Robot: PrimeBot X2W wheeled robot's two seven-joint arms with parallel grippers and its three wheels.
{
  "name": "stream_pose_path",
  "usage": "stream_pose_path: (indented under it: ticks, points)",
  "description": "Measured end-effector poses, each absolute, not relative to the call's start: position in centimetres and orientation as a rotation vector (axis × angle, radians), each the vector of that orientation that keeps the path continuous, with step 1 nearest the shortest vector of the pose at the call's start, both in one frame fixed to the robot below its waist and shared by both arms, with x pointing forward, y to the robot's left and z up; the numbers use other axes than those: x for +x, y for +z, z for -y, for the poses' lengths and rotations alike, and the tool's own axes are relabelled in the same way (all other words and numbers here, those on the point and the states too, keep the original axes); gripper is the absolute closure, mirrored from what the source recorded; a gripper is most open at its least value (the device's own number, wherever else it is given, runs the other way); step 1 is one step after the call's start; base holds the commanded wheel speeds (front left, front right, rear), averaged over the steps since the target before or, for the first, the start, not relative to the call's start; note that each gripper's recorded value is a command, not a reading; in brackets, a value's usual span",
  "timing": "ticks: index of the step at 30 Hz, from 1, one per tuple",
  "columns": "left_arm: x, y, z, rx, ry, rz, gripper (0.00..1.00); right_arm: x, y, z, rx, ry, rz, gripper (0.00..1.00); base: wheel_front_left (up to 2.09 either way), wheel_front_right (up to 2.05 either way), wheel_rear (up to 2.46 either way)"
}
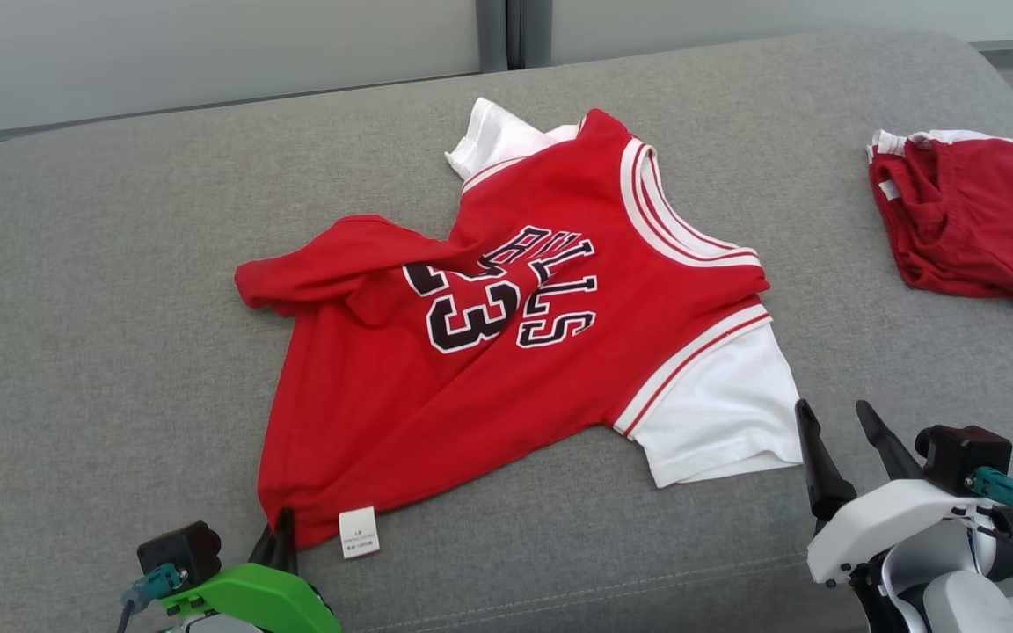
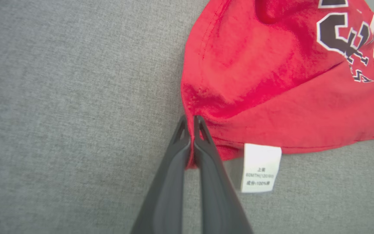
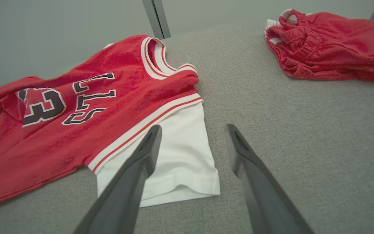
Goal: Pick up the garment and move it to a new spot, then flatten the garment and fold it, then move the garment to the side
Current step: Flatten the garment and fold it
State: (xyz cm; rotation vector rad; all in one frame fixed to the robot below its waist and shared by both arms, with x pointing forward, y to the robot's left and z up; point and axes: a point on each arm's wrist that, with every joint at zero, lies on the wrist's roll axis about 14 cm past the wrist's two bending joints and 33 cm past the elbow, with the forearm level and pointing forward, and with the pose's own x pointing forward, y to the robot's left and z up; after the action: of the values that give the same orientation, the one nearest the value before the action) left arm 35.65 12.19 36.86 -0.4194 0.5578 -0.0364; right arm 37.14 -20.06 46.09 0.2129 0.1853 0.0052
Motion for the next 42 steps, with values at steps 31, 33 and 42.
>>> stream_pose_path:
  ticks: [31, 33, 42]
  points:
    - [36.3, 40.5, -12.4, -0.404, -0.075, -0.441, 1.0, 38.7, 37.2, 17.5, 0.358, 0.024, -0.492, 1.0, 0.0, 0.0, 0.0]
    - [36.5, 41.3, -11.9, -0.439, -0.099, -0.43, 1.0, 39.3, 38.3, 17.2, 0.424, 0.021, -0.449, 1.0, 0.0, 0.0, 0.0]
    - [38.6, 46.8, -11.6, -0.441, -0.224, -0.35, 1.0, 42.9, 48.0, 18.6, 0.476, 0.107, -0.188, 1.0, 0.0, 0.0, 0.0]
